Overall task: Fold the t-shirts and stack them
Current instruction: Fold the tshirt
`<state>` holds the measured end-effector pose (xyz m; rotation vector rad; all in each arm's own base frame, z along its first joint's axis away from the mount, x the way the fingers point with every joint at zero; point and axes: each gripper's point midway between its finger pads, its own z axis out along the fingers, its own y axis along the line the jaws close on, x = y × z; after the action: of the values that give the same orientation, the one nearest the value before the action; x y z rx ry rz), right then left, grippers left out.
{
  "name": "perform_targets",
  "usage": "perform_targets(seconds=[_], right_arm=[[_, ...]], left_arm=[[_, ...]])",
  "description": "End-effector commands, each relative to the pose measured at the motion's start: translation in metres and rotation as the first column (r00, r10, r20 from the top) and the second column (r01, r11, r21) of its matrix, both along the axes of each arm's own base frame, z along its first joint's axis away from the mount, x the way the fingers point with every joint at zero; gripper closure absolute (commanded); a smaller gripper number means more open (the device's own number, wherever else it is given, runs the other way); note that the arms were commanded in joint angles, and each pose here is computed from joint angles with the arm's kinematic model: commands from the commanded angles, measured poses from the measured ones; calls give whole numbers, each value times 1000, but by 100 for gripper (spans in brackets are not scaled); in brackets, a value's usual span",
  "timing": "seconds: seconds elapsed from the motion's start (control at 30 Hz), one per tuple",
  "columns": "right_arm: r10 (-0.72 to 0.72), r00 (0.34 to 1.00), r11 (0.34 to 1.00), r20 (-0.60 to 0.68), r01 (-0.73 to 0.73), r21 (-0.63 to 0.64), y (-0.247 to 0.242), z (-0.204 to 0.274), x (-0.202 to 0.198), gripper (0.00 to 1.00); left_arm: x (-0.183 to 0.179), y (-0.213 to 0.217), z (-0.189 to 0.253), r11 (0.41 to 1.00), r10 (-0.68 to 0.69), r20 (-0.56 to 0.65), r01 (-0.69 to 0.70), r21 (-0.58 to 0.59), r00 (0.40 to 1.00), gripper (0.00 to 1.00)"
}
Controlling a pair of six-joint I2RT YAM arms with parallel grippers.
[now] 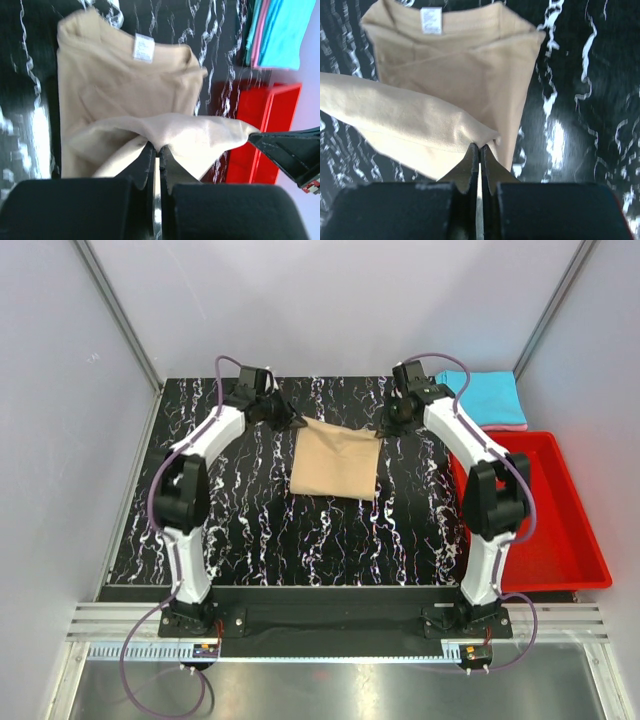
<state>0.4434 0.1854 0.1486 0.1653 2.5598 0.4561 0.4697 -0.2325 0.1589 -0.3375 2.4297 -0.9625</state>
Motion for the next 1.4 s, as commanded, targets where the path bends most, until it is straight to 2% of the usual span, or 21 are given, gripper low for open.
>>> perform_targets(seconds=[0.0,0.13,0.2,0.23,0.3,0.33,0.37,0.4,0.43,0.47,0.5,0.53,0.57,0.67,0.7,0.77,0.8,0.93,1.1,1.2,1.37], right_arm=[[29,997,1000,72,-30,4,4,-2,40,96],[-10,998,1000,57,11,-16,-8,-32,74,86],[-14,999,999,48,16,-29,-10,-49,90,81],[-6,999,999,50,8,-34,-10,-54,96,80],[25,998,999,63,-22,-43,-8,-62,109,76],[20,997,998,72,-16,-59,-12,-63,115,71],[6,995,997,96,1,-71,-18,-56,123,52],[6,995,996,96,3,-89,-23,-56,124,46],[1,994,996,108,9,-90,-26,-50,126,37],[-3,992,996,125,14,-89,-29,-37,125,31],[-1,991,996,136,13,-87,-31,-29,123,30],[0,993,996,117,10,-88,-33,-32,115,30],[10,990,998,143,-2,-58,-28,-12,108,30],[51,994,998,98,-53,23,-16,-11,80,30],[92,991,990,102,-102,93,-4,3,68,31],[133,990,979,42,-138,148,5,-9,43,31],[163,984,964,67,-173,202,14,5,34,32],[212,977,947,-2,-205,246,26,-16,-8,30],[247,969,922,-18,-229,312,37,-34,-27,27],[258,965,921,-55,-228,317,37,-51,-34,27],[286,956,900,-65,-245,361,44,-66,-41,27]], left_arm=[[52,-14,34,989,-25,185,52,-138,982,100],[98,-23,-1,985,-24,199,57,-160,980,100],[113,-30,1,977,-24,224,70,-201,974,92],[122,-33,-19,974,-29,212,76,-214,977,86],[131,-35,-30,969,-45,183,88,-231,982,83],[133,-30,-33,970,-39,175,79,-230,984,82],[134,-25,-34,972,-27,170,66,-227,985,80],[131,-21,-32,972,-18,182,60,-228,983,68],[130,-14,-32,973,-8,190,51,-223,982,64],[130,-8,-30,980,0,214,43,-194,977,49],[126,0,-25,985,5,210,31,-169,978,34],[124,4,-24,989,4,211,27,-144,978,32],[122,9,-24,994,-9,229,34,-107,973,32],[108,17,-24,998,-33,206,44,-49,978,33],[102,22,-21,999,-49,212,52,-6,976,34],[89,28,-34,999,-52,180,48,27,982,35],[84,31,-27,998,-62,199,54,42,978,37],[62,33,-36,994,-98,164,88,67,982,37],[33,32,-64,981,-173,55,167,101,983,38],[15,41,-81,976,-160,-5,159,149,987,38],[-1,48,-95,964,-150,-30,153,217,988,38]])
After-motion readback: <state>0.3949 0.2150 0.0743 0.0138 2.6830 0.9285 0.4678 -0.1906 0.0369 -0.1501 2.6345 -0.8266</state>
